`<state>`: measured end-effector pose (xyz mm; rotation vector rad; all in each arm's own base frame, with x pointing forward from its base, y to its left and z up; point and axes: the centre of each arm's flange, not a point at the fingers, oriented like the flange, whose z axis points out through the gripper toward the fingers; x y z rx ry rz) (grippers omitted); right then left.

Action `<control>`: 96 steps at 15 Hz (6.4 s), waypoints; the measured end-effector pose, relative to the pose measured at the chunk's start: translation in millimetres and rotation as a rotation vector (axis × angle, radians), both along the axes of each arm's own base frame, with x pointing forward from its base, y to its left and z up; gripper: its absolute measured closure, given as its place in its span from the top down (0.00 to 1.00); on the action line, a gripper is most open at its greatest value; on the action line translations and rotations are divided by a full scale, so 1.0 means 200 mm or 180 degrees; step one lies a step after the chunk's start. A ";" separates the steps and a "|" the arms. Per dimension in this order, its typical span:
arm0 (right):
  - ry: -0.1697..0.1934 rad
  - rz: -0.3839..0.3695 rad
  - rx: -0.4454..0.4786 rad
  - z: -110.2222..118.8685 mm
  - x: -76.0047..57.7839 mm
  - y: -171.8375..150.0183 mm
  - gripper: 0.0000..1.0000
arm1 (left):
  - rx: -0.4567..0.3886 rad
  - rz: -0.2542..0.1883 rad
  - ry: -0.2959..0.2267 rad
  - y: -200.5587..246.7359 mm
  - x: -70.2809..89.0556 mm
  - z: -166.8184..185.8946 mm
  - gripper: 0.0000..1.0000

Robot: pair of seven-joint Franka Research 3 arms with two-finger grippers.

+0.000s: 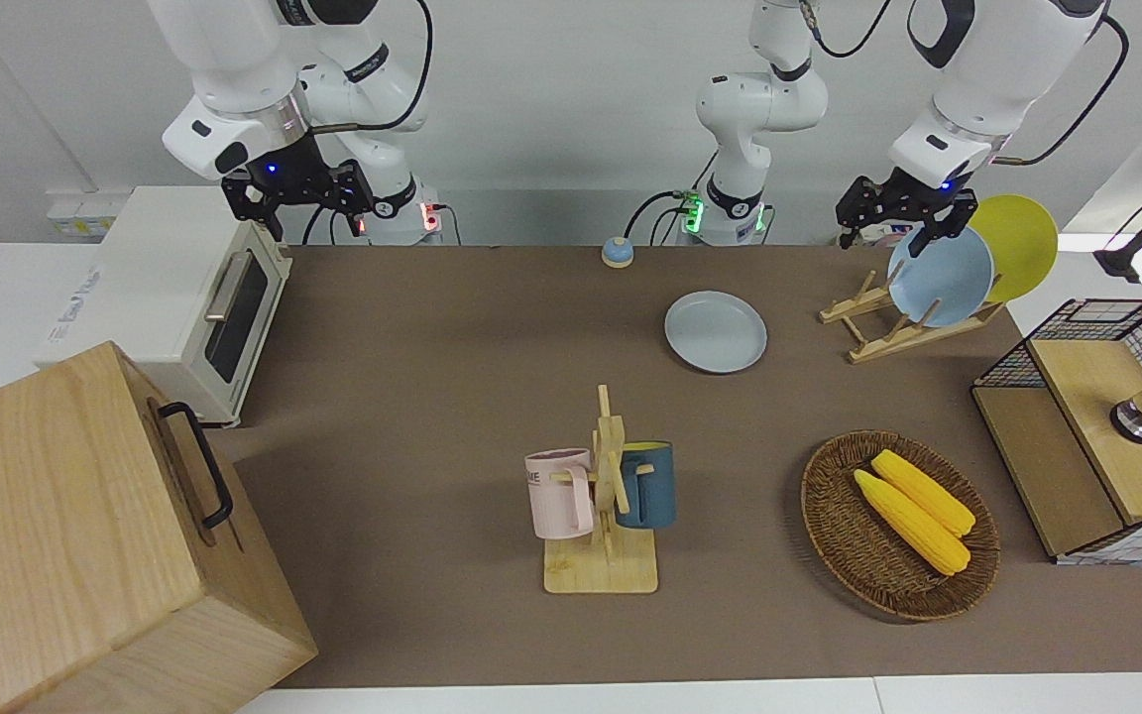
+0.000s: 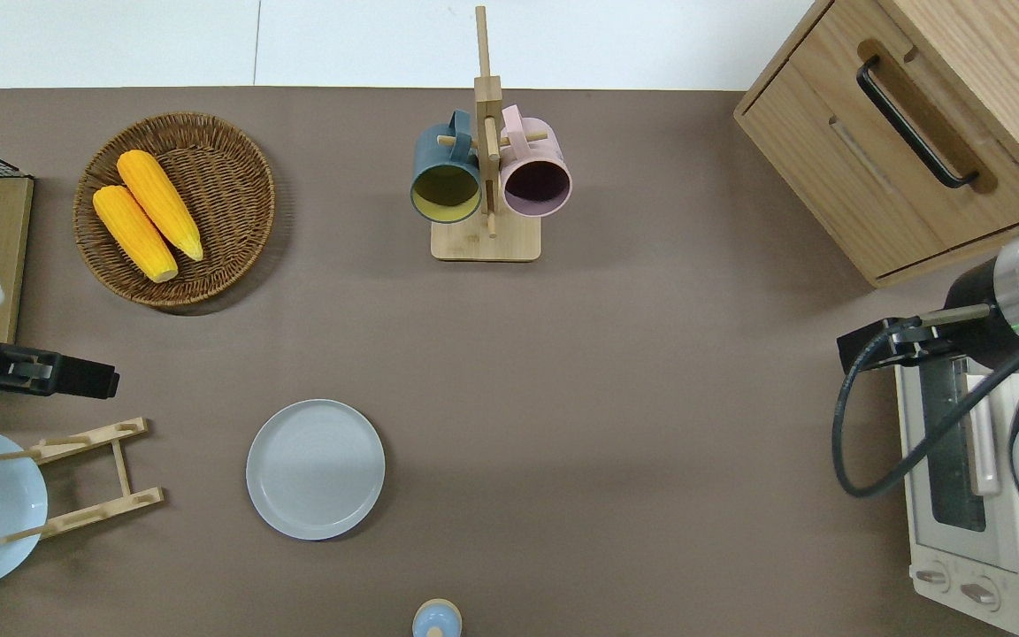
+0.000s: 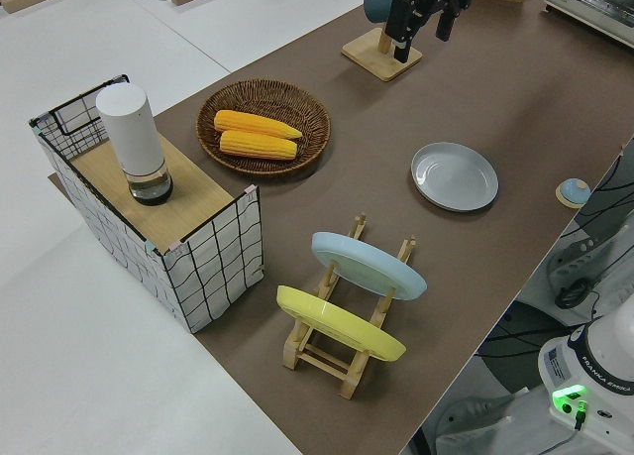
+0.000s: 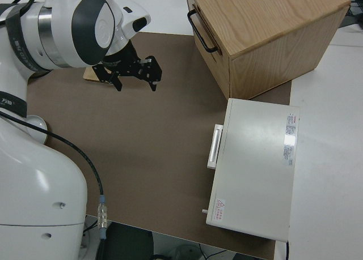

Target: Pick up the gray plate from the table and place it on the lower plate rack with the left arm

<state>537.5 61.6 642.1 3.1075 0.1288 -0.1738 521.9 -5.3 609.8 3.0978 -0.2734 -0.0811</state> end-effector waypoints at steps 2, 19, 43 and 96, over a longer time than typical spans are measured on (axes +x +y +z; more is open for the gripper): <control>0.0000 0.0000 0.0000 0.00 0.00 0.00 0.99 | -0.0003 -0.0004 0.0015 0.00 0.00 -0.01 1.00; 0.0000 0.0000 0.0000 0.00 0.00 0.00 0.99 | -0.0019 -0.0017 0.0315 -0.02 -0.02 -0.12 1.00; 0.0000 0.0000 0.0000 0.00 0.00 0.00 0.99 | 0.0002 0.0653 -0.0073 -0.01 -0.42 -0.61 1.00; 0.0000 0.0000 0.0000 0.00 0.00 0.00 0.99 | -0.0079 0.0388 0.0023 -0.21 -0.47 -1.46 0.04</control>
